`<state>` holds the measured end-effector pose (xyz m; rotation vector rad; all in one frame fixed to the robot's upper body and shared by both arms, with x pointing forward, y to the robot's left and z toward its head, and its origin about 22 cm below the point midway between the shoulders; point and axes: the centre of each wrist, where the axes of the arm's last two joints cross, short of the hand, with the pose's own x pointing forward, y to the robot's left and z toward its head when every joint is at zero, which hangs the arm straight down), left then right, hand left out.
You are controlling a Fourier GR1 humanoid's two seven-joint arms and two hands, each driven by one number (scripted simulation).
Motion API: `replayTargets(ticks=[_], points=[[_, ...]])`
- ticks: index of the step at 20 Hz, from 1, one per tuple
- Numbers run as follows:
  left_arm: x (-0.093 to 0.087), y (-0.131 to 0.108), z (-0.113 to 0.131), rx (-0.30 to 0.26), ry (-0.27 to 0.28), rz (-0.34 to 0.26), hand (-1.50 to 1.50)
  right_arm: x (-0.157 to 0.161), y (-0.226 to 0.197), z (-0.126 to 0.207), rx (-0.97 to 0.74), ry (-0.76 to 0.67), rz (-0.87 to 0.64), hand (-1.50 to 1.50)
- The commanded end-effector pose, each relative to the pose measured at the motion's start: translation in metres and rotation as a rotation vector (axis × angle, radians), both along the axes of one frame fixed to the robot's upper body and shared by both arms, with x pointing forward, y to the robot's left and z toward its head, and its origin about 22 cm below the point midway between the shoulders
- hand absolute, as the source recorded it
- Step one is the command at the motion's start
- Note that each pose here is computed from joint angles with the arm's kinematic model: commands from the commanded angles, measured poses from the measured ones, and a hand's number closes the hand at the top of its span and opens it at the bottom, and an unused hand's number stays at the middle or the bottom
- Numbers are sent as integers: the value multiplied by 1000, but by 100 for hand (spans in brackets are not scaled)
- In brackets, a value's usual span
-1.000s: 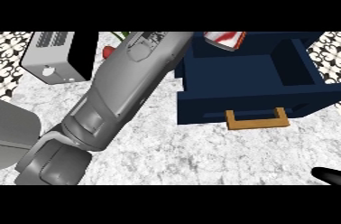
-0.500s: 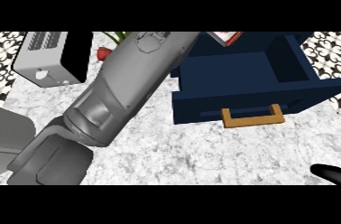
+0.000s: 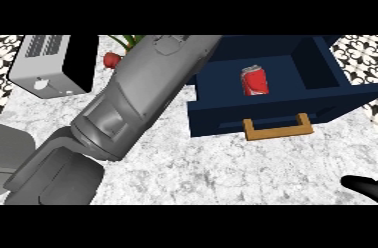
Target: Pick up the can, place it into the drawer and close the drawer
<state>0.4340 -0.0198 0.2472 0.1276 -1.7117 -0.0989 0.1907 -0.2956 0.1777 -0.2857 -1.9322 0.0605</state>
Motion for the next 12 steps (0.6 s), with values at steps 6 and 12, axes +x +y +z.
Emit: replayTargets(ticks=[6,12], points=[[1,0,4,-78,5,16,-150,9,20,16,-250,-80,47,-150],[-2,-4,14,-121,-11,-1,-150,44,22,0,-484,-65,-3,-150]])
